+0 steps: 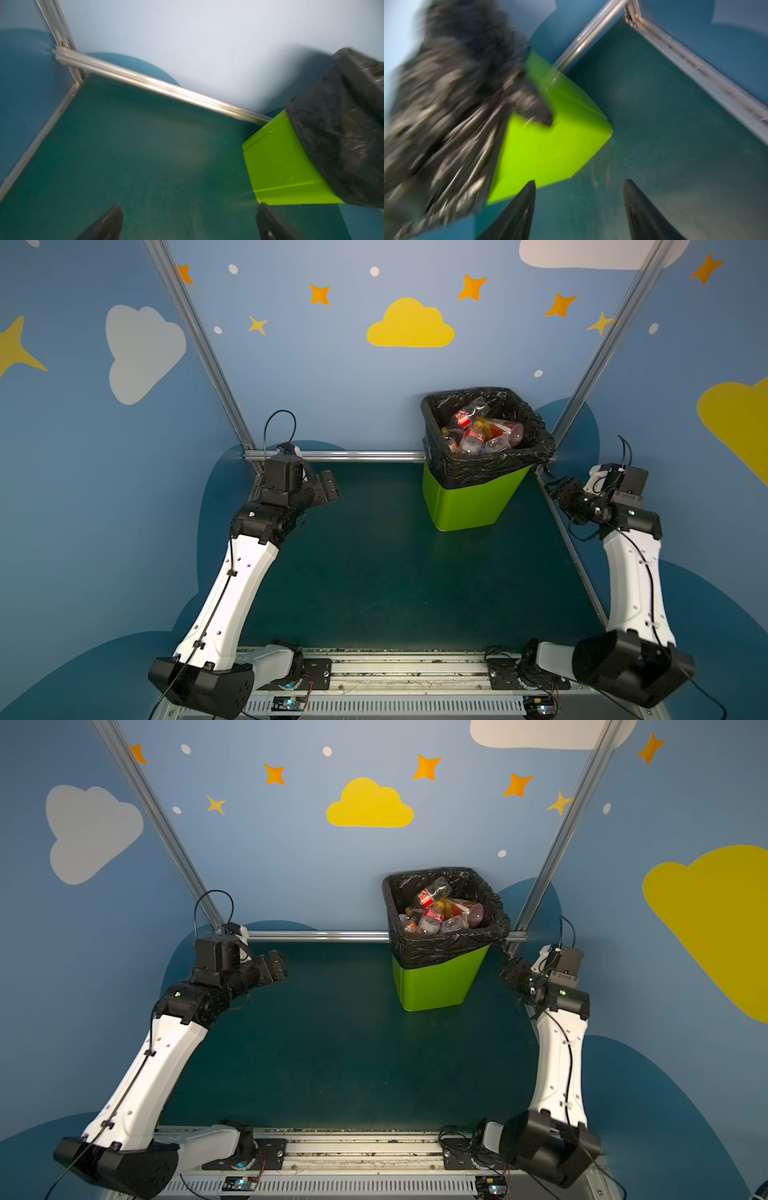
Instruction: Throw the plastic bottles in the bin
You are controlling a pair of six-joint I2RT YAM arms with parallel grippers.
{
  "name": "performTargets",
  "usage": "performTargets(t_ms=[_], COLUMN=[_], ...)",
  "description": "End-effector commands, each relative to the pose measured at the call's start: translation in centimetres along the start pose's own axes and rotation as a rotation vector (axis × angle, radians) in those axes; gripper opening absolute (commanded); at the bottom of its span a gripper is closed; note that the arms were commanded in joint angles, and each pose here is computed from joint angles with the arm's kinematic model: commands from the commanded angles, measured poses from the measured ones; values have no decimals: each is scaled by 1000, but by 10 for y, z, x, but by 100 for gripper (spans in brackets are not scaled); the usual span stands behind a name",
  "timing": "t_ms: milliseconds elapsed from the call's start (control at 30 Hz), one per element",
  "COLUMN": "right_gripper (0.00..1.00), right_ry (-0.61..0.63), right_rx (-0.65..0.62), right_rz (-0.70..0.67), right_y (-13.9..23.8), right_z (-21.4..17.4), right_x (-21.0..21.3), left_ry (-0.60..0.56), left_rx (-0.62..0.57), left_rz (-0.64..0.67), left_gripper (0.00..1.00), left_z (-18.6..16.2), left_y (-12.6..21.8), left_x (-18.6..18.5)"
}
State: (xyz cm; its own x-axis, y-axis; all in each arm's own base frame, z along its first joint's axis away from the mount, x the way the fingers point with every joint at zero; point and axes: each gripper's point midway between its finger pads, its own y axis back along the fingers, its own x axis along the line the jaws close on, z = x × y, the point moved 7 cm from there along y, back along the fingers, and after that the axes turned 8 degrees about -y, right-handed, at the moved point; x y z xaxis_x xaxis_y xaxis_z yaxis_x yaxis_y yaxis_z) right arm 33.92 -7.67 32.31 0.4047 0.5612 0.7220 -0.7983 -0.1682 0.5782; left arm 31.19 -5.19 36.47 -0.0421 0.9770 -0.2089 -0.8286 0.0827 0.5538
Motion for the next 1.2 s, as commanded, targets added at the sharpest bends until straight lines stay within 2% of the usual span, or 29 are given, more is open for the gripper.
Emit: performTargets(t_ms=[0,133,233,333,500,733,1000,1133,1167], right_gripper=[67,68,67,67,67,67,67,67,67], right_ry=[-115,-204,-211,-185,-152,-126,-28,6,6], right_rx=[81,150,216,311,432,517,691,758,777], right_rz=[196,251,293,298,294,301,383,415,419], right_y=[-45,-101,-141,-180,-226,-234,-231,-238,-241], right_z=[31,63,74,66,31,-18,-95,-125,-132], right_x=[7,0,4,13,23,25,68,85,88], left_ry=[30,54,61,60,60,69,77,67,58], left_rx=[107,136,145,169,215,268,314,306,303], left_rz=[9,6,9,19,14,-80,-108,-101,-65], left_gripper=[100,100,100,100,100,100,100,100,100], left_z=[-20,-22,-21,-20,-18,-12,-5,2,4], left_y=[-31,-54,-68,-83,-111,-148,-188,-200,-203], left_x=[9,15,19,23,22,9,-1,-3,0])
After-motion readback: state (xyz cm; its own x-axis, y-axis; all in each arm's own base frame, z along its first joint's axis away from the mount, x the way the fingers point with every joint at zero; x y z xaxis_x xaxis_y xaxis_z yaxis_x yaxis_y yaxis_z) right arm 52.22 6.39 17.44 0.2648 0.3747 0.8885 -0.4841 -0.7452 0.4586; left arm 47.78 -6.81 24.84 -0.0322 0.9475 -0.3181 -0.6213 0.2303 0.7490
